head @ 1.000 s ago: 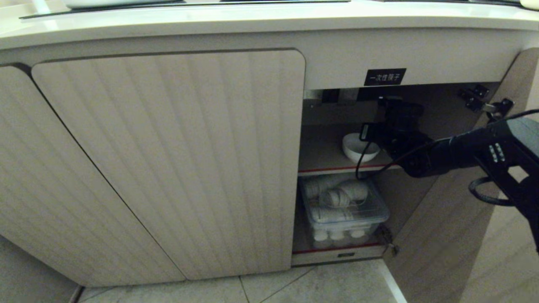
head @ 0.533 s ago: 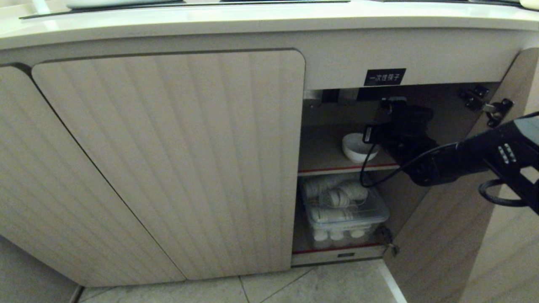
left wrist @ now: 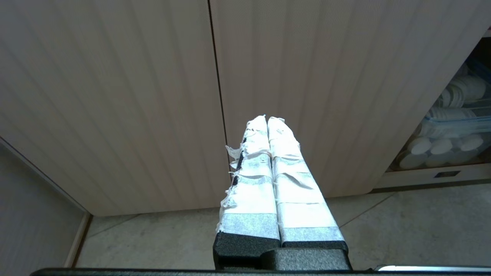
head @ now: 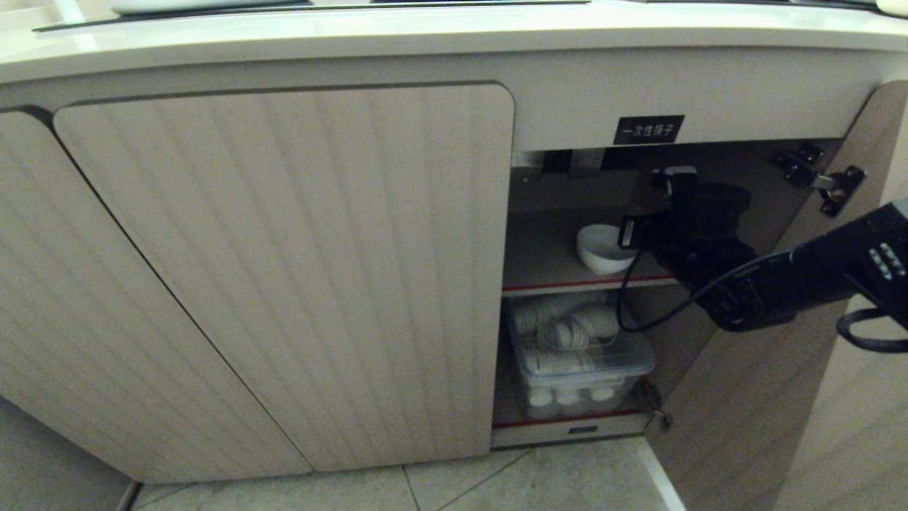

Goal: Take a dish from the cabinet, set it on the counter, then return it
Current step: Close the cabinet door

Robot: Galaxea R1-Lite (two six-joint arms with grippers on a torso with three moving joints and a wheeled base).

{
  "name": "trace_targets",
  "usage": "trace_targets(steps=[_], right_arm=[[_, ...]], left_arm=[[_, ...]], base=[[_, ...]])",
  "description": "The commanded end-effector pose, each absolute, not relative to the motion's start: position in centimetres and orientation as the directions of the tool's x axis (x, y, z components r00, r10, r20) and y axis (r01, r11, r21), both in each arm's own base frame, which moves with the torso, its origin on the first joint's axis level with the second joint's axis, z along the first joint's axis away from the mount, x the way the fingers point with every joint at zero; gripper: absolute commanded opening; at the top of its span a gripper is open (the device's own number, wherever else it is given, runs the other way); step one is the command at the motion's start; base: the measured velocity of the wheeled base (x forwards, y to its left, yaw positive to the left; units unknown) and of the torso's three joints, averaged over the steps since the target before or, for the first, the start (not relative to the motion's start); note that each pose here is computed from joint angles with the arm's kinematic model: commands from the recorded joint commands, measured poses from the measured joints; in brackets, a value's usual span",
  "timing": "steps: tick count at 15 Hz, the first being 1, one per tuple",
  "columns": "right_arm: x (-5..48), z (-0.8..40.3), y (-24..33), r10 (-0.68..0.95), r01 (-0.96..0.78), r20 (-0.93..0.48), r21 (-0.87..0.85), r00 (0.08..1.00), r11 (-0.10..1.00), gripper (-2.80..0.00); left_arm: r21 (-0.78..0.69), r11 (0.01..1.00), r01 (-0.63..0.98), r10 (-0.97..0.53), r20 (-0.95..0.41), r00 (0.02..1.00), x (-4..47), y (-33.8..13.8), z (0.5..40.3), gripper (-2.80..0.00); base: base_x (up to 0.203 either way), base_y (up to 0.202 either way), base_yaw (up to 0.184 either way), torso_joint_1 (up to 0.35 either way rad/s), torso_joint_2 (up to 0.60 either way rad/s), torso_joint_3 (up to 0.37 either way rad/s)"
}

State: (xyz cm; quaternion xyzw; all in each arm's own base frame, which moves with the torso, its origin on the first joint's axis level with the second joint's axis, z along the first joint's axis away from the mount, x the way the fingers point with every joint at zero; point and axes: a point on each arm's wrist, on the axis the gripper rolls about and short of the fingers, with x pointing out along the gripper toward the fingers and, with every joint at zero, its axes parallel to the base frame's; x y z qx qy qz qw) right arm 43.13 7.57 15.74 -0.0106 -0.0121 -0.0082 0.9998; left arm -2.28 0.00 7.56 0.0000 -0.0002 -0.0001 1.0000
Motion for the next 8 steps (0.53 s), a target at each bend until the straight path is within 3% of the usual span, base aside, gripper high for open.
trace_targets(steps=[1, 8], right_arm=[[42.2, 16.1, 7.4, -0.012, 0.013, 0.03, -0.023, 0.999, 1.0, -2.8], [39.0, 16.8, 8.0, 0.033, -0.032, 0.031, -0.028, 0.999, 0.999, -2.8]], left_arm=[[0.0, 1.0, 0.0, 0.0, 0.001, 1.0, -2.3, 0.0, 7.6, -2.8], [0.0, 1.0, 0.001, -0.001, 0.002, 1.0, -2.3, 0.0, 7.6, -2.8]], base=[[0.0, 0.0, 0.0, 0.0, 0.0, 0.0], [0.0, 0.0, 0.0, 0.0, 0.0, 0.0]])
